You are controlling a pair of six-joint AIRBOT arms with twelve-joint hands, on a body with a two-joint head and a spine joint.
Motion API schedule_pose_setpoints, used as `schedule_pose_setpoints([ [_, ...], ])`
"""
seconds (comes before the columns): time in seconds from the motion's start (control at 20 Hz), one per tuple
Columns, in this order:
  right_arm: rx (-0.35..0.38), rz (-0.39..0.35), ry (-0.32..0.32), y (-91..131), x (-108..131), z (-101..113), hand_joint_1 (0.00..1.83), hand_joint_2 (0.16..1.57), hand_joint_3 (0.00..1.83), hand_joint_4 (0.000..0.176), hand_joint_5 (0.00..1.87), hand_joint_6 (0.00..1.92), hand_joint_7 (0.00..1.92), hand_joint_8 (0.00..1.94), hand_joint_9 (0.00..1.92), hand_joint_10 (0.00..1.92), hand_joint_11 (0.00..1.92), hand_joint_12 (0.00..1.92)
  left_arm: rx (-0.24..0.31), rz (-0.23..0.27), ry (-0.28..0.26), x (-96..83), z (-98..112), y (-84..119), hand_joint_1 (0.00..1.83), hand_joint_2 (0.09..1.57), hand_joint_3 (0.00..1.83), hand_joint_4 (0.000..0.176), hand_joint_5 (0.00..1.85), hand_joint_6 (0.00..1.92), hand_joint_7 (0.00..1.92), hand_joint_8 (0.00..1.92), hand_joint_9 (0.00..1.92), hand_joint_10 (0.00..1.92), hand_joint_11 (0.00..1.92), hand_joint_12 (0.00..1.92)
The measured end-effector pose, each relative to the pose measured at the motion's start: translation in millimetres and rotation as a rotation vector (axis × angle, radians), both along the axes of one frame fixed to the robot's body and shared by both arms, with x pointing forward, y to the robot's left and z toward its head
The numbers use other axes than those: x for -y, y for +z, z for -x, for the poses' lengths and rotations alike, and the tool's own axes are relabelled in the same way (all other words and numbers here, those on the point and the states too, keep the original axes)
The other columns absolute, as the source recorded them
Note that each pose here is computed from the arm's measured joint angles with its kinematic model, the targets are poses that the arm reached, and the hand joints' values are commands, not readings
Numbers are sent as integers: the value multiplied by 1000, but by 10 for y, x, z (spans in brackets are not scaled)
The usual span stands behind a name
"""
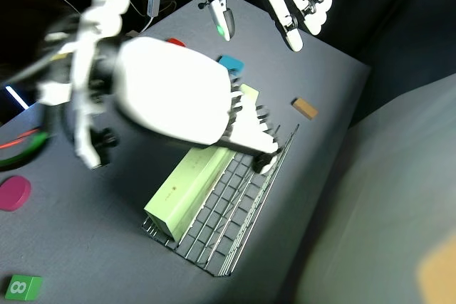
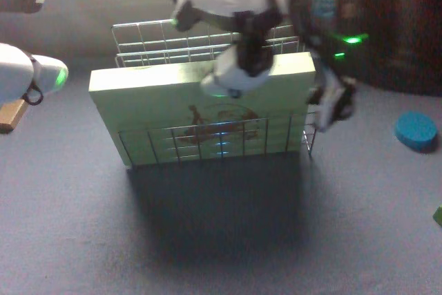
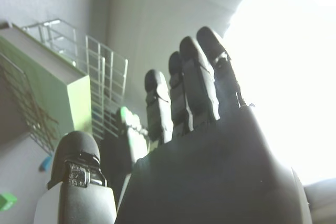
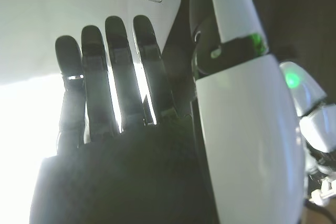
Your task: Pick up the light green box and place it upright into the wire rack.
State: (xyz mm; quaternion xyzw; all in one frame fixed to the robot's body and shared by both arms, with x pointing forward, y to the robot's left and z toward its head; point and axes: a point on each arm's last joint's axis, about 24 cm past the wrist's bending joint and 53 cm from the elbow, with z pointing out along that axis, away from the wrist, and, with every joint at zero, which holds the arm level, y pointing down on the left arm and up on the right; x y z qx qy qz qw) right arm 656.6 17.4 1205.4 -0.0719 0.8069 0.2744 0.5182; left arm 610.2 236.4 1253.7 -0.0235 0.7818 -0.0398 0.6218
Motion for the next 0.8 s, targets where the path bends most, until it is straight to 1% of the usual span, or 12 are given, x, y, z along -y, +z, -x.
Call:
schedule_pose_setpoints([
  [0.05,4,1,-3,16,61,5,810,1066,0,0,481,12,489,12,422,14,80,1168,-1,1,-6,29,4,-2,100,1200,0,98,294,1,243,1,276,1,0,753],
  [0.1,12,-1,-8,43,171,10,809,1067,0,0,498,18,508,17,442,21,120,1182,-4,2,-8,50,2,-10,97,1200,0,98,293,1,244,1,272,0,0,751],
  [0.2,22,-23,-22,153,420,42,779,1073,0,0,495,12,510,13,438,15,104,1169,-9,4,-29,159,17,-23,95,1200,0,99,293,1,244,1,272,0,0,750],
  [0.3,26,-10,-20,230,579,124,760,1083,3,0,485,6,509,9,437,12,113,1169,-12,6,-61,310,37,-30,96,1193,0,99,292,0,243,0,270,0,0,739],
  [0.4,-8,-14,-7,193,647,271,747,1090,6,0,487,6,510,8,438,11,117,1169,-11,20,-78,405,56,-11,95,1190,0,99,292,0,243,0,275,2,0,733],
  [0.45,-36,-20,-11,149,677,366,729,1094,7,0,503,11,522,12,453,16,131,1172,-2,14,-86,442,57,16,95,1190,0,99,292,0,244,0,276,2,0,732],
  [0.5,-34,-9,-5,138,697,431,711,1100,8,0,512,13,543,18,473,23,136,1170,0,19,-85,448,61,30,96,1191,0,99,293,1,244,0,276,2,0,732],
  [0.6,-31,0,-7,137,734,495,636,1130,8,0,558,17,602,19,514,23,189,1166,3,26,-83,462,69,52,104,1192,0,95,301,3,244,0,276,2,0,731],
  [0.7,-34,17,-16,99,770,517,607,1158,8,0,637,28,684,27,617,46,252,1161,6,22,-84,487,78,59,124,1184,0,93,313,4,263,4,299,7,0,787],
  [0.75,-42,18,-18,75,775,524,605,1171,3,0,694,30,733,27,694,68,321,1174,4,22,-92,529,86,56,123,1184,0,92,324,8,275,8,311,10,0,796],
  [0.8,-45,17,-19,68,773,526,615,1181,2,0,761,40,808,42,793,130,426,1251,1,26,-102,574,95,49,121,1183,0,85,356,14,308,13,335,15,0,849],
])
